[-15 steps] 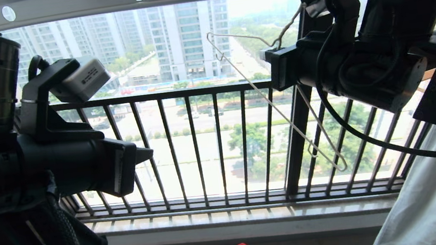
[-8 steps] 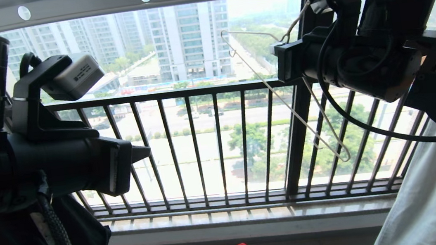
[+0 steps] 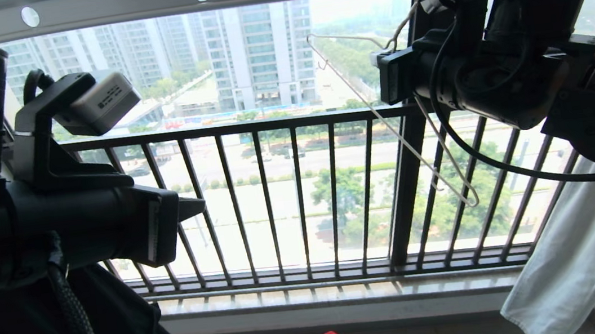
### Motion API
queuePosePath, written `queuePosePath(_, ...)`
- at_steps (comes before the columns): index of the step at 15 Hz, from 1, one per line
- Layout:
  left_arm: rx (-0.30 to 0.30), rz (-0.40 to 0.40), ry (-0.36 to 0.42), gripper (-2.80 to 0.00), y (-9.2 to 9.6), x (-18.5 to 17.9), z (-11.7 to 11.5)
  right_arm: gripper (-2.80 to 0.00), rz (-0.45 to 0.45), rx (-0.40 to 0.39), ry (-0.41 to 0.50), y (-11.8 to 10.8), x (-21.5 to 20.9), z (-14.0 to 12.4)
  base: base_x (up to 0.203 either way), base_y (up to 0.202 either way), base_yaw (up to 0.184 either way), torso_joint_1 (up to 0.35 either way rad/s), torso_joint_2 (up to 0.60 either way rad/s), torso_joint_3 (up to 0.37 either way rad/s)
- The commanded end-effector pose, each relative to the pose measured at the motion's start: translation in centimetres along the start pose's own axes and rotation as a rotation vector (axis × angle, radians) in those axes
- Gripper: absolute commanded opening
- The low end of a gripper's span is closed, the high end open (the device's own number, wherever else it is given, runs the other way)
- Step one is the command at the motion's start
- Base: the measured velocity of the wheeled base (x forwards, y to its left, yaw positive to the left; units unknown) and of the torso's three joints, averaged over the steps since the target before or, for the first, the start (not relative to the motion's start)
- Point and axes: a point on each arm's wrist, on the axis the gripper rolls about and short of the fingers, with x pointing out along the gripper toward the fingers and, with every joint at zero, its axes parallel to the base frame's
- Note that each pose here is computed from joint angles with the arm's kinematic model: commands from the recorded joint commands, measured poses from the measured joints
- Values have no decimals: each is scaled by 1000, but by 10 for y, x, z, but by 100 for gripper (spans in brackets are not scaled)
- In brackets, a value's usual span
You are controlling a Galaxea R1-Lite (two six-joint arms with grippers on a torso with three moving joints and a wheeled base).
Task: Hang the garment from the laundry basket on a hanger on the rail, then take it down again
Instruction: Hang the clothes rack on the clothesline
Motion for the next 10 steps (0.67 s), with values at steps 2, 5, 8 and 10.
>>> queuePosePath(2, -1, 0, -3, -280, 0, -1, 0, -280, -4, -7, 18, 1, 5, -7, 0, 0, 0, 0, 0, 0)
queuePosePath(5, 0, -1, -2, -280, 0, -1, 0, -280, -3, -27, 40, 3, 5, -13, 0, 0, 0, 0, 0, 0)
queuePosePath(8, -1, -3, -16, -280, 0, -6, 1, -280, 14, -48, 58, 9, 4, -19, 0, 0, 0, 0, 0, 0)
queuePosePath(10, -3, -3, -19, -280, 0, -7, 1, -280, 17, -57, 65, 11, 3, -20, 0, 0, 0, 0, 0, 0)
